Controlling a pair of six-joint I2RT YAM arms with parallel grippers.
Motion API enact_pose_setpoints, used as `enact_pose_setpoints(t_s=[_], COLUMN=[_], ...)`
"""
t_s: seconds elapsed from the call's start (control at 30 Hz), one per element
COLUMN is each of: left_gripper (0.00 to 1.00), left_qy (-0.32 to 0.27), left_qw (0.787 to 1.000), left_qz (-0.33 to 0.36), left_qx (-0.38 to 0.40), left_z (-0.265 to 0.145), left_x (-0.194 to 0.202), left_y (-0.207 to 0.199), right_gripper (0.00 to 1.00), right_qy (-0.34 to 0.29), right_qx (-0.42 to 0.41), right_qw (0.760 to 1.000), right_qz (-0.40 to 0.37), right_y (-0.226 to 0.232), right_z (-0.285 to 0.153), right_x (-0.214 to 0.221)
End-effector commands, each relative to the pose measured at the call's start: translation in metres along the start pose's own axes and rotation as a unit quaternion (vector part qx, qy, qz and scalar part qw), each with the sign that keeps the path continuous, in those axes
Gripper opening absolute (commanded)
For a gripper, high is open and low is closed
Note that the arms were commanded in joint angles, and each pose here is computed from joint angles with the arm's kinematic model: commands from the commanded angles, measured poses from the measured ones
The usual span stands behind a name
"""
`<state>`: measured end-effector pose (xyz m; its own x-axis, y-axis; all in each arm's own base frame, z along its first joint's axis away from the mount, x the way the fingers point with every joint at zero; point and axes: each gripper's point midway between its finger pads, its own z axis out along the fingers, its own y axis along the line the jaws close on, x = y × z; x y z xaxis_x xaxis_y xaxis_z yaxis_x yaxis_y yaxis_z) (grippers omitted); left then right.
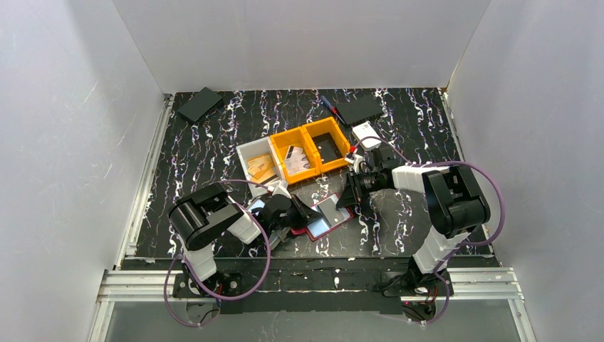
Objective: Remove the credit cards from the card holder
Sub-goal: Remove the credit card from the card holder.
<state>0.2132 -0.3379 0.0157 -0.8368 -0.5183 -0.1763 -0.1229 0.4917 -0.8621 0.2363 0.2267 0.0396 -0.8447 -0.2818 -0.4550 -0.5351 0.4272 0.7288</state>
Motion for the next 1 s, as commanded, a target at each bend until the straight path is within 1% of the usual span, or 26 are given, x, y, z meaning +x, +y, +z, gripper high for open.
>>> enact_pose_setpoints(t_s=[0.0,0.2,0.3,0.5,0.73,0.83,0.9,0.97], left_gripper=[0.07,0.15,0.17,0.17,0.16,0.14,0.13,0.13], left_qy=[0.018,0.021,0.02,0.014,0.013,0.011,0.027,0.032], left_qw=[0.999,0.999,0.999,1.0,1.0,1.0,0.998,0.998], left_qz=[0.022,0.02,0.016,0.007,0.003,-0.021,-0.041,-0.041], left_qx=[-0.035,-0.024,-0.022,-0.007,0.002,-0.011,-0.027,-0.019], left_z=[0.0,0.003,0.004,0.0,-0.001,-0.003,-0.009,-0.017], left_x=[0.005,0.005,0.005,0.004,0.003,0.004,0.011,0.012], left_y=[0.017,0.009,0.008,0.004,0.001,0.009,0.018,0.013], right_gripper=[0.27,0.26,0.22,0.18,0.17,0.17,0.16,0.16], right_qy=[0.013,0.031,0.039,0.047,0.051,0.053,0.056,0.063], right_qx=[-0.009,0.009,0.019,0.031,0.04,0.046,0.053,0.056], right_qw=[1.0,0.999,0.999,0.998,0.998,0.997,0.997,0.996], right_qz=[0.008,0.013,0.012,0.011,0.01,0.011,0.012,0.012], right_y=[0.001,-0.007,-0.011,-0.014,-0.017,-0.02,-0.023,-0.024], right_z=[0.007,0.012,0.014,0.015,0.015,0.015,0.016,0.017], right_x=[0.005,0.013,0.016,0.019,0.02,0.021,0.022,0.025])
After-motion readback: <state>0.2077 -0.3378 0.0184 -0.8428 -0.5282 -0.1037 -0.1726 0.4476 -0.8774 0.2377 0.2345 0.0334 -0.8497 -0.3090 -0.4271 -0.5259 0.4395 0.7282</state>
